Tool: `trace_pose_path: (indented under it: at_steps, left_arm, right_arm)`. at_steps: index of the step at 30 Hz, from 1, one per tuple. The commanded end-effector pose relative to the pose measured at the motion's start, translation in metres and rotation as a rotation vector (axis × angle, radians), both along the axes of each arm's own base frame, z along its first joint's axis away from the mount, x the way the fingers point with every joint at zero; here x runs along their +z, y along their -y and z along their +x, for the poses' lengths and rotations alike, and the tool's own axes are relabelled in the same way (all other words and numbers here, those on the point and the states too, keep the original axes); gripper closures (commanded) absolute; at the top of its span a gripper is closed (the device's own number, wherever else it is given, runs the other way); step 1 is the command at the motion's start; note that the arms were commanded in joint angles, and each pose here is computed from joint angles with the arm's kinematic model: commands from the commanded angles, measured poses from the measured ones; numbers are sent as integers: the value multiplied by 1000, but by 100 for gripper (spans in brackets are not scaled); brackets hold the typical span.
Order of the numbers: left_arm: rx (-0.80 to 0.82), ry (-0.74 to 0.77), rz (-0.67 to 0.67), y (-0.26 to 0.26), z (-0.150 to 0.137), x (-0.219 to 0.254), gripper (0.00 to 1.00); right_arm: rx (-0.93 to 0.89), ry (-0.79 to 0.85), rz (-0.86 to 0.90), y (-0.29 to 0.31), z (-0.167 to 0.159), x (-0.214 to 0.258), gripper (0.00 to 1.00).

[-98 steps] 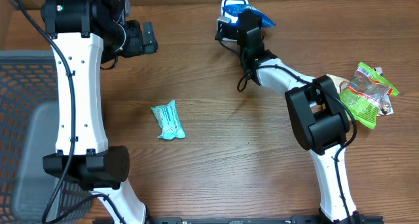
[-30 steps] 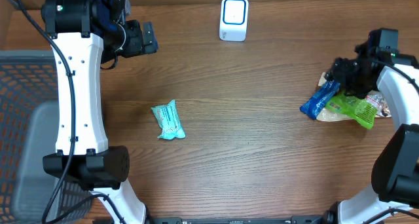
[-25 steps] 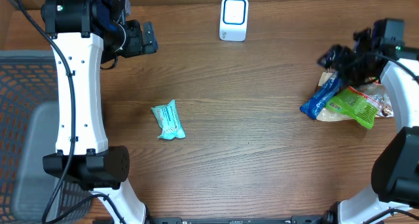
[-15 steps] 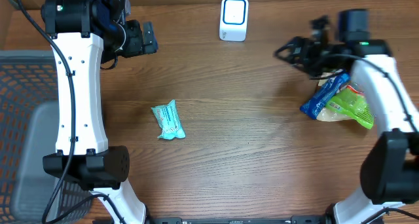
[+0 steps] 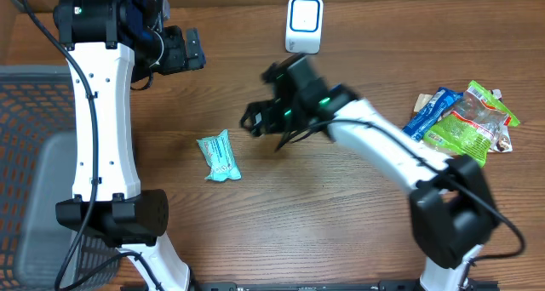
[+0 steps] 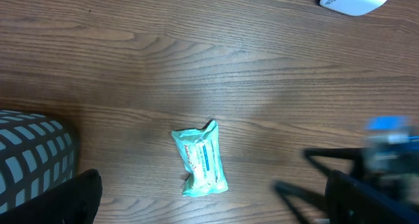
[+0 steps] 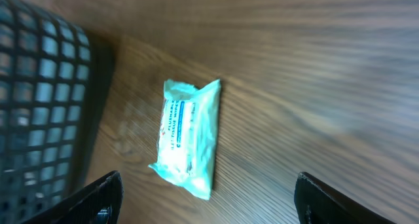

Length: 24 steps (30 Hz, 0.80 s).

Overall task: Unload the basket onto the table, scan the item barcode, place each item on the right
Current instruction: 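Move the right gripper to the teal wipes pack and grasp it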

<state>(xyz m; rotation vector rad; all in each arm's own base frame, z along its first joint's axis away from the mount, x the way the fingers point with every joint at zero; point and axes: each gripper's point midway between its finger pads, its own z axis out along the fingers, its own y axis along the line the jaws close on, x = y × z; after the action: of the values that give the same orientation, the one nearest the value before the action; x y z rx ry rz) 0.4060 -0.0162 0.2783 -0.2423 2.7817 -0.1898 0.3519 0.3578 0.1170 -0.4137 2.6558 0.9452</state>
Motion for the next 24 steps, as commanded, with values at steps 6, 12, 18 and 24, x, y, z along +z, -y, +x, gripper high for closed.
trace_pose_path:
  at_steps: [6,12,18,24]
  left_arm:
    - [10,12,-2,1,1,4,0]
    - [10,12,-2,1,1,4,0]
    - [10,12,-2,1,1,4,0]
    - [10,12,-2,1,1,4,0]
  right_arm:
    - [51,91,4,-66,-12,-39,16]
    - [92,115,-14,-93,-28,-70,14]
    - [88,106,-84,-91,-36,-94,18]
    - [21,5,-139,-74,-41,-106,55]
